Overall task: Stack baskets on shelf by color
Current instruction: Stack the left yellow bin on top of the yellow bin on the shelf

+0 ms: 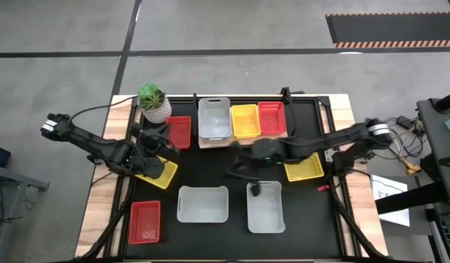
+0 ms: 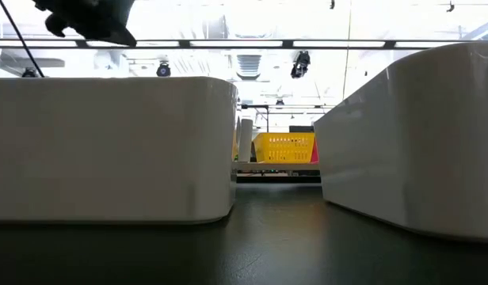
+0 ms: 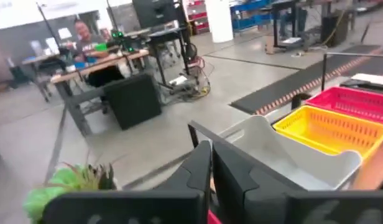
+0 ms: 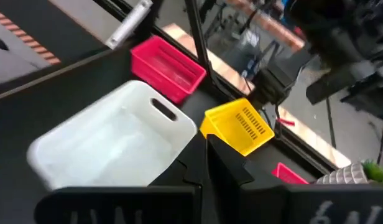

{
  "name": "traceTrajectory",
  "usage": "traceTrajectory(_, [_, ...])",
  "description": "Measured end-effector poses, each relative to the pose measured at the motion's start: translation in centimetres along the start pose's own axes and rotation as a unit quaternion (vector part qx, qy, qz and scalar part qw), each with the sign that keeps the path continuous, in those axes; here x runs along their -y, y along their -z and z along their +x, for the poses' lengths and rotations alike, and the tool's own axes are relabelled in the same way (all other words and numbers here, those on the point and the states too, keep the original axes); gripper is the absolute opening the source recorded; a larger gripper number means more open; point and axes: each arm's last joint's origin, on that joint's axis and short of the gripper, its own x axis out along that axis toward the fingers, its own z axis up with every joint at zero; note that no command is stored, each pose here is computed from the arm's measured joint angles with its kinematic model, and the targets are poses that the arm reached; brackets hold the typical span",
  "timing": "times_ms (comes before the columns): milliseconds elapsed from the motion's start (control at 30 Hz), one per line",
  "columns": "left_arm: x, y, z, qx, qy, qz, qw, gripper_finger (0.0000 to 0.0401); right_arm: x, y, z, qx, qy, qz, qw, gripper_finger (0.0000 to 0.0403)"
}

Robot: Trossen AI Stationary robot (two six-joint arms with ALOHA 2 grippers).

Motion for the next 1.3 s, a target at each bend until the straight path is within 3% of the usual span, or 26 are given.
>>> traceTrajectory(200, [-0.9,0.2,-0.3,-0.061,0.103,0.034,0.992,0.0,3.8,0.1,4.6,-0.052,-0.005,0.042,0.998,0.0009])
traceTrajectory(333, [-1.5,0.2,-0.6,-0.081,0.151,0.018,0.985,0.0,5.5,0.3,7.0,-0.071,-0.006,0.059,0.996,0.0009])
traceTrajectory(700, [-2.2,0.1,-1.9,-0.081,0.217,0.019,0.973,0.0,7.7,1.2,13.2,-0.101,-0.016,0.126,0.987,0.0024])
traceTrajectory(800, [-2.6,-0.1,-2.1,-0.066,0.207,0.011,0.976,0.0,8.2,1.0,14.8,-0.075,-0.023,0.137,0.987,0.0049])
traceTrajectory(900, [-3.5,-0.8,-2.0,-0.033,0.159,-0.006,0.987,0.0,8.0,2.0,17.0,-0.059,-0.045,0.142,0.987,0.0079])
traceTrajectory(1000, [-4.2,-1.1,-2.1,-0.022,0.15,-0.015,0.988,0.0,7.8,3.5,19.2,-0.063,-0.048,0.151,0.985,0.0108])
traceTrajectory(1300, [-4.7,-0.6,-2.0,-0.028,0.157,-0.036,0.987,0.0,7.5,5.9,22.3,-0.047,0.01,0.175,0.983,0.016])
